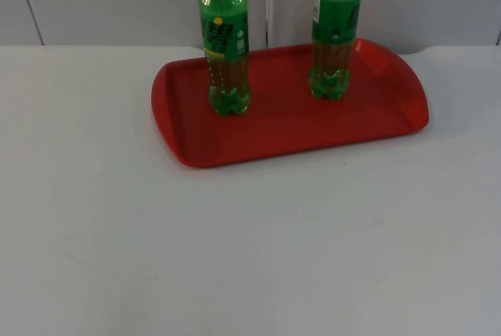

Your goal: Place the bottle upright on the tray.

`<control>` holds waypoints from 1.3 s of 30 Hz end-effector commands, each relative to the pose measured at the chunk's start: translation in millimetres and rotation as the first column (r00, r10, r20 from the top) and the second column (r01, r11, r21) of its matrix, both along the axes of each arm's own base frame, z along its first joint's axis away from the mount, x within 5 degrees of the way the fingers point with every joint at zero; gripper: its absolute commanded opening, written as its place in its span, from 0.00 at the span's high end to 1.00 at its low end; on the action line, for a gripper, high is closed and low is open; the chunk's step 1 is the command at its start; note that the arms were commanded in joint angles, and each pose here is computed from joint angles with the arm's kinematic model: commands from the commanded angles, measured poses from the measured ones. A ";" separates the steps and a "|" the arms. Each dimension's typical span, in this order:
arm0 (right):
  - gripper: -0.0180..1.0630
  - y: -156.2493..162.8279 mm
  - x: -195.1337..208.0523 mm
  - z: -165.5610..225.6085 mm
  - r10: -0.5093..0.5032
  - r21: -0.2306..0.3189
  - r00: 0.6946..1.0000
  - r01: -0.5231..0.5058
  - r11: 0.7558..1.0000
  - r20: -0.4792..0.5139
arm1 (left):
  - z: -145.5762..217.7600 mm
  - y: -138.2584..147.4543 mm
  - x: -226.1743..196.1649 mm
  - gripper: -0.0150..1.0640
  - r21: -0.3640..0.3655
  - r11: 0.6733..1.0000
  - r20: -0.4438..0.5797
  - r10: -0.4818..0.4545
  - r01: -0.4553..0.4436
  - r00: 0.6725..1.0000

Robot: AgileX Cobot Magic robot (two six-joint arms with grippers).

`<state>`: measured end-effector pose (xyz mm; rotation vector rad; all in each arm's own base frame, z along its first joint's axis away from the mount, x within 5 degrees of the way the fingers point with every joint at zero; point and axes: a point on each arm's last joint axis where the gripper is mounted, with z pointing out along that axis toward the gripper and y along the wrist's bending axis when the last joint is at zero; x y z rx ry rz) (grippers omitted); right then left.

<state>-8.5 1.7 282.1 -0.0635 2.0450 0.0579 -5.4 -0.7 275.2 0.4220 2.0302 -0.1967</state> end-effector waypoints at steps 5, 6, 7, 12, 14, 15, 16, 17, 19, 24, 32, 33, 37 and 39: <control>0.01 0.2 0.9 -1.7 -0.002 -0.005 1.000 0.002 1.000 0.001 | -0.9 0.0 -0.1 0.01 -0.003 1.000 0.001 -0.001 0.001 1.000; 0.01 0.2 0.9 -1.7 -0.002 -0.005 1.000 0.002 1.000 0.001 | -0.9 0.0 -0.1 0.01 -0.003 1.000 0.001 -0.001 0.001 1.000; 0.01 0.2 0.9 -1.7 -0.002 -0.005 1.000 0.002 1.000 0.001 | -0.9 0.0 -0.1 0.01 -0.003 1.000 0.001 -0.001 0.001 1.000; 0.01 0.2 0.9 -1.7 -0.002 -0.005 1.000 0.002 1.000 0.001 | -0.9 0.0 -0.1 0.01 -0.003 1.000 0.001 -0.001 0.001 1.000; 0.01 0.2 0.9 -1.7 -0.002 -0.005 1.000 0.002 1.000 0.001 | -0.9 0.0 -0.1 0.01 -0.003 1.000 0.001 -0.001 0.001 1.000; 0.01 0.2 0.9 -1.7 -0.002 -0.005 1.000 0.002 1.000 0.001 | -0.9 0.0 -0.1 0.01 -0.003 1.000 0.001 -0.001 0.001 1.000; 0.01 0.2 0.9 -1.7 -0.002 -0.005 1.000 0.002 1.000 0.001 | -0.9 0.0 -0.1 0.01 -0.003 1.000 0.001 -0.001 0.001 1.000; 0.01 0.2 0.9 -1.7 -0.002 -0.005 1.000 0.002 1.000 0.001 | -0.9 0.0 -0.1 0.01 -0.003 1.000 0.001 -0.001 0.001 1.000; 0.01 0.2 0.9 -1.7 -0.002 -0.005 1.000 0.002 1.000 0.001 | -0.9 0.0 -0.1 0.01 -0.003 1.000 0.001 -0.001 0.001 1.000; 0.01 0.2 0.9 -1.7 -0.002 -0.005 1.000 0.002 1.000 0.001 | -0.9 0.0 -0.1 0.01 -0.003 1.000 0.001 -0.001 0.001 1.000; 0.01 0.2 0.9 -1.7 -0.002 -0.005 1.000 0.002 1.000 0.001 | -0.9 -0.1 -0.1 0.01 -0.003 1.000 0.001 0.008 -0.008 1.000; 0.01 0.2 0.9 -1.7 -0.002 -0.005 1.000 0.002 1.000 0.001 | -0.9 -0.1 -0.1 0.01 -0.003 1.000 0.001 0.021 -0.021 1.000; 0.01 0.2 0.9 -1.7 -0.002 -0.005 1.000 0.002 1.000 0.001 | -0.9 -0.5 0.0 0.01 -0.003 0.997 0.001 0.079 -0.079 0.997; 0.01 0.2 0.9 -1.7 -0.002 -0.005 1.000 0.002 1.000 0.001 | -0.9 -0.8 0.1 0.01 -0.003 0.990 0.001 0.138 -0.138 0.990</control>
